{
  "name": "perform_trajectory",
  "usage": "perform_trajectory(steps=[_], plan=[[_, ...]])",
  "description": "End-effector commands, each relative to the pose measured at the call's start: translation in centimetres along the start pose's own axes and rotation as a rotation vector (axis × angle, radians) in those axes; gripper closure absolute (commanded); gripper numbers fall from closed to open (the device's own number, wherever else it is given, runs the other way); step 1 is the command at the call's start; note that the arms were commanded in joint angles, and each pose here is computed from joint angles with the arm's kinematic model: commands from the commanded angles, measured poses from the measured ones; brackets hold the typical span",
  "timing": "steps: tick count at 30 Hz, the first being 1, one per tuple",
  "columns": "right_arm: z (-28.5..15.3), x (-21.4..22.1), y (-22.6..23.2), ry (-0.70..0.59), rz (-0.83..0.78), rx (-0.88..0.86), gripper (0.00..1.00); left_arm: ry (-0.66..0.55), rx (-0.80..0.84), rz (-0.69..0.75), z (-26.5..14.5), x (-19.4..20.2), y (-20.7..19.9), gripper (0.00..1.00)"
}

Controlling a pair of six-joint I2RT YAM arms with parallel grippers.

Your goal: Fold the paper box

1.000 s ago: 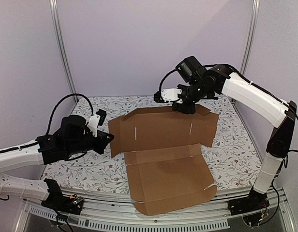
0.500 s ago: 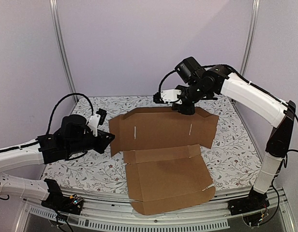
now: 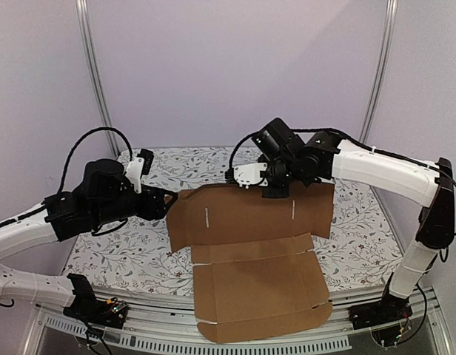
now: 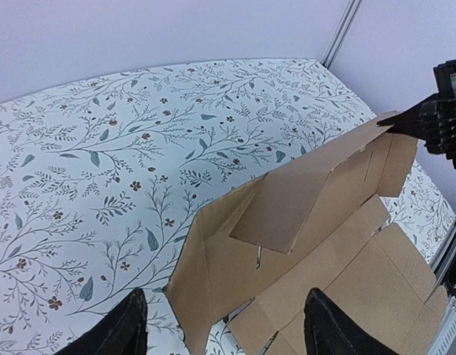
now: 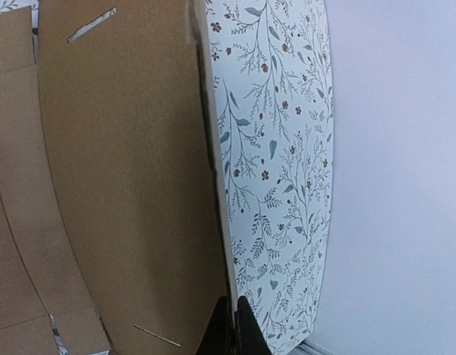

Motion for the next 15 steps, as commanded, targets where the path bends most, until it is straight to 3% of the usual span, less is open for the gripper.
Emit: perform_trajectory(steps=[1, 7, 15], plan=[[-1.8, 0.0, -2.3, 0.044, 0.042, 0.212, 1.0, 0.01, 0.003, -0.055, -1.8, -1.5, -0.7, 0.28], [-2.9, -1.0, -2.8, 0.072, 0.04, 0.363, 1.0, 0.011, 0.134, -0.137, -2.2, -3.2, -3.5, 0.32], [-4.9, -2.6, -2.5, 0.075, 0.037, 0.524, 1.0, 0.008, 0.141, -0.199, -0.8, -4.8, -4.9, 0.7]])
Point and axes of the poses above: each gripper's point midway between its finger pads, its own z axis out along the fingers, its own y axis along the line the jaws close on, x = y × z, the point moved 2 cm from there along -z, back along the fingers, and after that the axes turned 10 degrees about -z, right-handed, at the moved point
